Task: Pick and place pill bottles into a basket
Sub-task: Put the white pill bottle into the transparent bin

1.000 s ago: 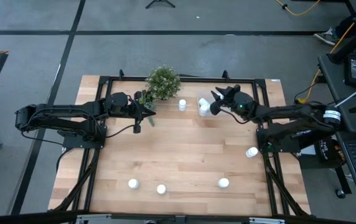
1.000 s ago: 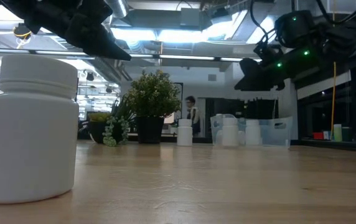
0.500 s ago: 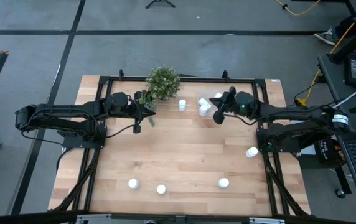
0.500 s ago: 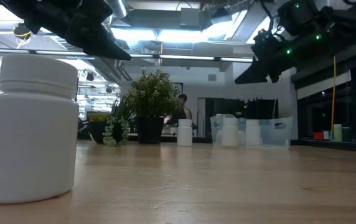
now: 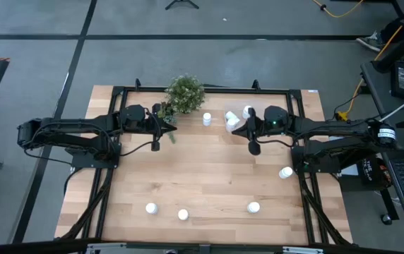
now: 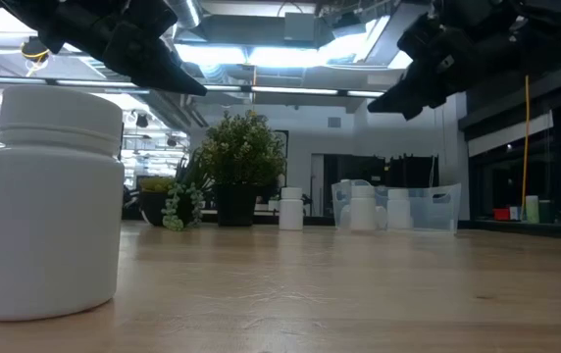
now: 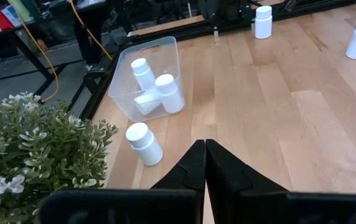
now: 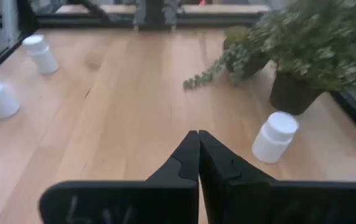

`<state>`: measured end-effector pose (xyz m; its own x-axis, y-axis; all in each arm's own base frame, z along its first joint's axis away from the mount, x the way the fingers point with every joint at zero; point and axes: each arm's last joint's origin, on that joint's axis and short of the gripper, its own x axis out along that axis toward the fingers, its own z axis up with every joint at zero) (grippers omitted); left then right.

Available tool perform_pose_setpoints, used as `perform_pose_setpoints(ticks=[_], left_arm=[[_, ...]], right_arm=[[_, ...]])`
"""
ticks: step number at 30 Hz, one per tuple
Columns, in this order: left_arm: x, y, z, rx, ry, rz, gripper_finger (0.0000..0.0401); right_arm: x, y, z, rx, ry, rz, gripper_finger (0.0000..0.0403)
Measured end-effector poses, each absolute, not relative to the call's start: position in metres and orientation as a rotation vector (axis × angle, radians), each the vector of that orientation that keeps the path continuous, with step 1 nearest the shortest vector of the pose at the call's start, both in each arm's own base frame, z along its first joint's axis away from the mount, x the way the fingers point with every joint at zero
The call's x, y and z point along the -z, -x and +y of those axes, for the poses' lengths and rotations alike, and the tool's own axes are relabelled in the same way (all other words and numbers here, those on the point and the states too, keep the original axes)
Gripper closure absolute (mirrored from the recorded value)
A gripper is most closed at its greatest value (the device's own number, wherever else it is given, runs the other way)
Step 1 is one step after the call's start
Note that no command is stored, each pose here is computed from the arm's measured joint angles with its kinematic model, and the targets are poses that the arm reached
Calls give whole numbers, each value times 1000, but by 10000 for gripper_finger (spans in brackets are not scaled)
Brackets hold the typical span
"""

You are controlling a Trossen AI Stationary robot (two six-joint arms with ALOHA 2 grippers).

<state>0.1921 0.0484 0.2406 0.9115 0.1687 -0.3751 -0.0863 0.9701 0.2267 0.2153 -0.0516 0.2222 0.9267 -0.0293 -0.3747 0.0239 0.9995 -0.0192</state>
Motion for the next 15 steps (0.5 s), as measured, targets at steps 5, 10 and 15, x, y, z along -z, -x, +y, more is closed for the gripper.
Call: perform_pose_setpoints(ticks=[5,10,15], left_arm=[[-241,-192,48,-133,-208,403,395],[-242,-193,49,-136,-210,388,379],[-247,-194,52,-244,-193,350,353]], right_arm=[[-224,-216,-52,40,20,362,395],[-224,-216,-52,43,7,362,392],[-224,-216,-52,45,-3,361,392]])
